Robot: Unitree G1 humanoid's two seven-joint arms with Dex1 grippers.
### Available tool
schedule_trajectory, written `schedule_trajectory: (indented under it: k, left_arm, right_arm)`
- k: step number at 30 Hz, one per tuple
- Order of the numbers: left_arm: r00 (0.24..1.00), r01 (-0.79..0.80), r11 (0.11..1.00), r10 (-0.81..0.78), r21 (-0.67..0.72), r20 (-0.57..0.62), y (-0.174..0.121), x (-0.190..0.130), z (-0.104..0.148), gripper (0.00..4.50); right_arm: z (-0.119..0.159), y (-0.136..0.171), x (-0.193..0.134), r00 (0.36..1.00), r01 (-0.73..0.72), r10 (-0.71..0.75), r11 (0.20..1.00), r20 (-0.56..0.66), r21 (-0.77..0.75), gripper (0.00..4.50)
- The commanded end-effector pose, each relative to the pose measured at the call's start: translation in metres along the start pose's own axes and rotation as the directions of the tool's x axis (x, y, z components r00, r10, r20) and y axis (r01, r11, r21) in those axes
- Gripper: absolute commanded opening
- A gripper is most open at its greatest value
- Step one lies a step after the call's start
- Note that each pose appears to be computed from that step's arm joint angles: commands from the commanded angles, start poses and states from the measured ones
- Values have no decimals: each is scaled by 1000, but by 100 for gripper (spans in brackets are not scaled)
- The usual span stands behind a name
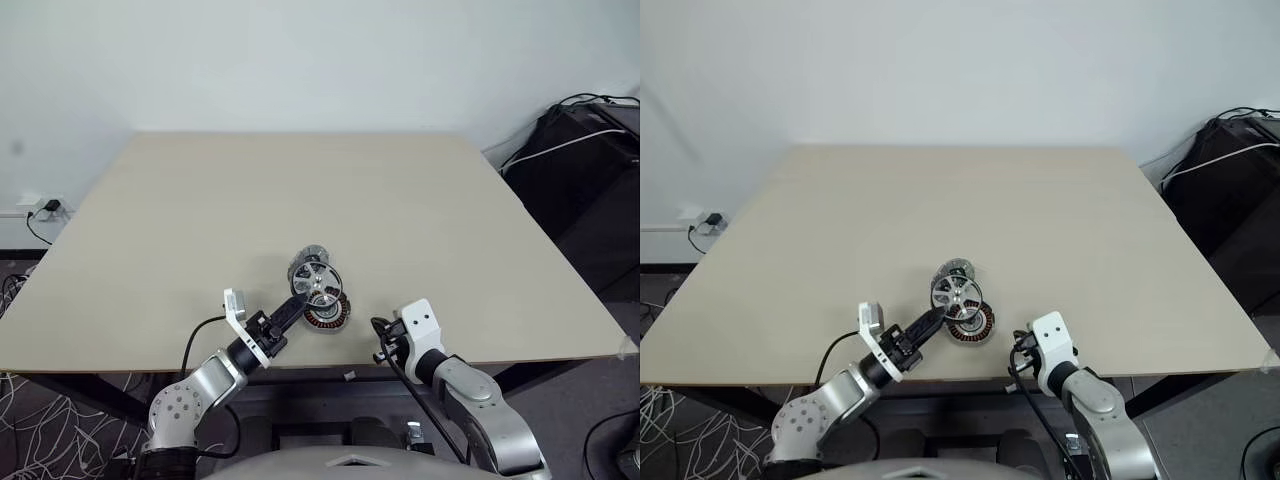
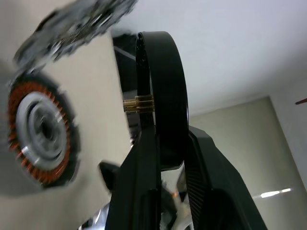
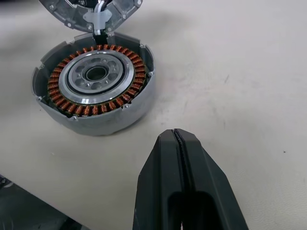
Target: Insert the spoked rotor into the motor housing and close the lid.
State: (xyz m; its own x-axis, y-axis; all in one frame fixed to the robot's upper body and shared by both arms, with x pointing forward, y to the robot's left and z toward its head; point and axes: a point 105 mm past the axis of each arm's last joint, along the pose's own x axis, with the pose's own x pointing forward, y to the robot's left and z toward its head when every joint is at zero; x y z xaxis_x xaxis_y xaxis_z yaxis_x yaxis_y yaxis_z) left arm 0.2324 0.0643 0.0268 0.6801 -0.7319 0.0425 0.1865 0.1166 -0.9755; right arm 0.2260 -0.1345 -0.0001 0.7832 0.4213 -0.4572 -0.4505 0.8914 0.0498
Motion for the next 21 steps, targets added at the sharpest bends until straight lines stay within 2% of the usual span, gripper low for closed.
schedule_trajectory:
  k: [1, 21]
  left_arm:
    - [1000, 1, 1000, 0, 20, -25, -1, 7, 0, 39]
    - [996, -37, 999, 37, 10, -85, 15, 24, -14, 39]
  right_arm:
    - [18, 1, -3, 997, 3, -1, 1000, 74, -19, 0]
    - [21, 2, -1, 997, 3, 0, 1000, 81, -28, 0]
